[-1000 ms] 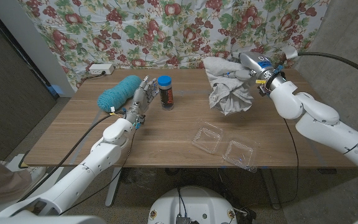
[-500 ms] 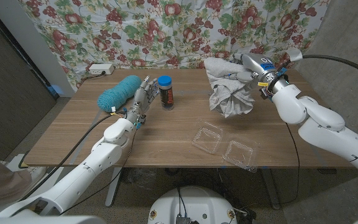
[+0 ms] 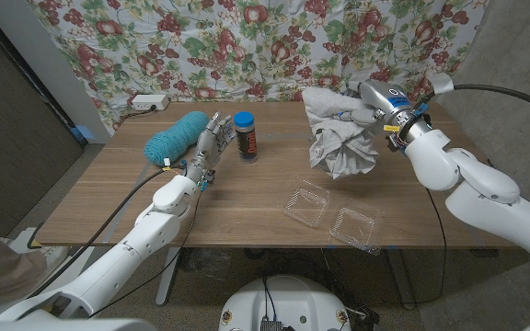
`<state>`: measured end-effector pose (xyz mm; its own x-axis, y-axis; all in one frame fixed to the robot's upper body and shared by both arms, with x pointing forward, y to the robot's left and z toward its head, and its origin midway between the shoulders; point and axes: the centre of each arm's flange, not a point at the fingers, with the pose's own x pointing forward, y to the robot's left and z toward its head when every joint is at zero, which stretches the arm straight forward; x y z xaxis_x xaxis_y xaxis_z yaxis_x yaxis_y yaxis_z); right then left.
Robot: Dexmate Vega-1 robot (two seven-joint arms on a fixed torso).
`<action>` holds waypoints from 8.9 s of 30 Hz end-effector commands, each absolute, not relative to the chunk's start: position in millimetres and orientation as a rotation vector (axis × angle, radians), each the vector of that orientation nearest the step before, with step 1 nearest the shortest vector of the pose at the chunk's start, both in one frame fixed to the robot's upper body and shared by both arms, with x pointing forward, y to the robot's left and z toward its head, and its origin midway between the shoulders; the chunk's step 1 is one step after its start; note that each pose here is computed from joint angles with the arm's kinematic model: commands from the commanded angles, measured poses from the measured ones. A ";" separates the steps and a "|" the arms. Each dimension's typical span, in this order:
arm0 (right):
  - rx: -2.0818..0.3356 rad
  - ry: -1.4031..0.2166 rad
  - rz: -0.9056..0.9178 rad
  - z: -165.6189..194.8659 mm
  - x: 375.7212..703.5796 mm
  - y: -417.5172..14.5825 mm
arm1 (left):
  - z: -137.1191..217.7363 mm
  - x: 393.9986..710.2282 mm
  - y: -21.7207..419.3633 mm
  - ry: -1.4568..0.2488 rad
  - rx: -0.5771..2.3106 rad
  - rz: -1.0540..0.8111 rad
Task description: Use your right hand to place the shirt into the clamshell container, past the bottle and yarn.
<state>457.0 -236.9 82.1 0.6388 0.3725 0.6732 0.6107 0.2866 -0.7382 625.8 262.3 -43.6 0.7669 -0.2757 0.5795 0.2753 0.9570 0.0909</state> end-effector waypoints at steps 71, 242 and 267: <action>-1.251 -0.836 -0.125 37.0 391.2 -220.2 | -48.4 622.9 270.2 -0.638 -0.002 -0.301; -1.398 -0.502 0.108 -67.3 457.5 -187.9 | -55.4 617.0 290.9 -0.640 -0.012 -0.269; -1.382 -0.489 0.143 -71.2 464.0 -184.2 | -56.7 618.9 296.7 -0.632 -0.015 -0.262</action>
<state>460.3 -183.9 -69.8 0.8894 0.3689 0.2701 0.2076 0.2006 -0.9574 617.9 294.5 -56.1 0.7721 -0.2434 0.5870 0.2501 0.9656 0.0714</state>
